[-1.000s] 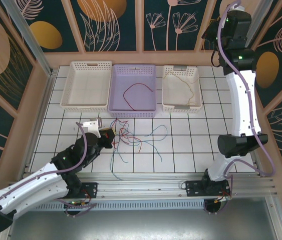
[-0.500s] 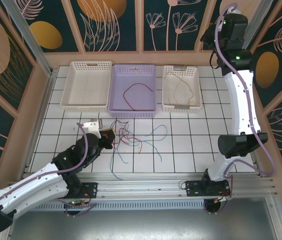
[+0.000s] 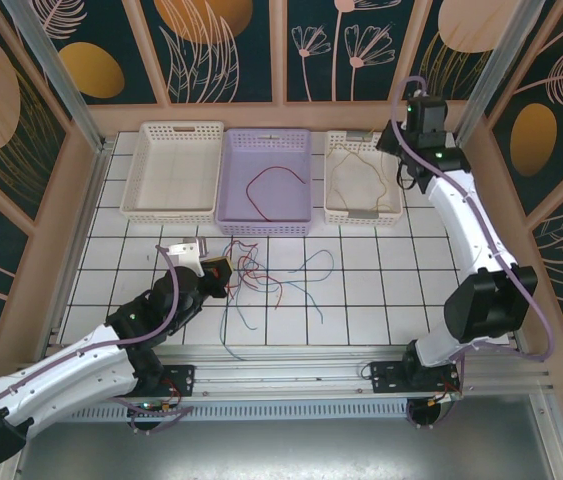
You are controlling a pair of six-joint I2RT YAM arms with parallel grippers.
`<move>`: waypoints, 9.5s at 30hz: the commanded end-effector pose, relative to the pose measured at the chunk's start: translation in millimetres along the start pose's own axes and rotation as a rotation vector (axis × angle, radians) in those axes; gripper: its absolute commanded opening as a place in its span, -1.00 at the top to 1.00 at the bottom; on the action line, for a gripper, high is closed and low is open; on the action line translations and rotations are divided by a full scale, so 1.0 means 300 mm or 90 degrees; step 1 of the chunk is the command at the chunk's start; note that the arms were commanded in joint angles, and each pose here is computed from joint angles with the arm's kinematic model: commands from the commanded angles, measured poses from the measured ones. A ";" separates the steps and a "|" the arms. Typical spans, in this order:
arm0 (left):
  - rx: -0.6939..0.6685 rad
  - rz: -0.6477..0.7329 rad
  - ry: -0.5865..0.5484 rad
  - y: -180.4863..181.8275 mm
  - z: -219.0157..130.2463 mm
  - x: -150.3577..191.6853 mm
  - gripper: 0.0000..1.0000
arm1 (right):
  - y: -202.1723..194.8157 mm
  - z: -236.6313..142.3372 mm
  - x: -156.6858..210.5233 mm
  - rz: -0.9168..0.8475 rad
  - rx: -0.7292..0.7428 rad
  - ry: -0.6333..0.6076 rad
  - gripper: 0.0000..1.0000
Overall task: Untangle the cables
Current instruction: Place the cable in the container, then untie the cable from multiple cables, then place the cable in the container.
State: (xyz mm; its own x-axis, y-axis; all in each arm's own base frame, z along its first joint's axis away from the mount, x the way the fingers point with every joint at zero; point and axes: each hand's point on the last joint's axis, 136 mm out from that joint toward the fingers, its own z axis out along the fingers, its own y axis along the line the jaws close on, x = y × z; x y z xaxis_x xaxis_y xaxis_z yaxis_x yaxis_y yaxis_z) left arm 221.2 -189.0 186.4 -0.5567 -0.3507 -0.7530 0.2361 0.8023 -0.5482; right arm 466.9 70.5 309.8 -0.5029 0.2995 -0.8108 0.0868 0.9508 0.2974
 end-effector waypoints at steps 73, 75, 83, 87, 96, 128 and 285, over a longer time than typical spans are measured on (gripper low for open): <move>0.048 -0.037 -0.005 -0.021 -0.016 0.009 1.00 | 0.269 -0.006 0.484 -0.026 -0.211 0.175 -0.20; 0.056 -0.040 -0.011 -0.032 -0.021 -0.005 1.00 | 0.383 -0.104 0.586 -0.064 -0.314 0.197 -0.23; 0.065 -0.054 -0.060 -0.049 -0.054 -0.075 1.00 | 0.548 -0.353 0.962 -0.157 -0.472 0.232 -0.28; 0.067 -0.079 -0.086 -0.041 -0.074 -0.100 1.00 | 0.605 -0.482 1.092 -0.170 -0.562 0.234 -0.28; 0.056 -0.109 -0.112 -0.026 -0.087 -0.127 1.00 | 0.690 -0.576 1.290 -0.193 -0.631 0.224 -0.27; 0.083 -0.187 -0.209 -0.058 -0.162 -0.270 1.00 | 0.890 -0.426 1.640 -0.203 -0.524 0.287 -0.06; -0.021 -0.153 0.021 0.275 -0.003 0.288 1.00 | 1.465 -0.350 0.224 -0.124 -0.853 0.117 1.00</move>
State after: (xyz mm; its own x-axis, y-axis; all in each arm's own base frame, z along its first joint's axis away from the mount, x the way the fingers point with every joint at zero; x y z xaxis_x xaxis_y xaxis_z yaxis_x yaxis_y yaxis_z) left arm 192.2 -154.2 81.0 -0.6206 -0.5090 -0.5964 0.0741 0.7192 -0.6909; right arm 408.0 507.4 378.6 -0.6169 0.0031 -0.7870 -0.7688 0.2117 0.6034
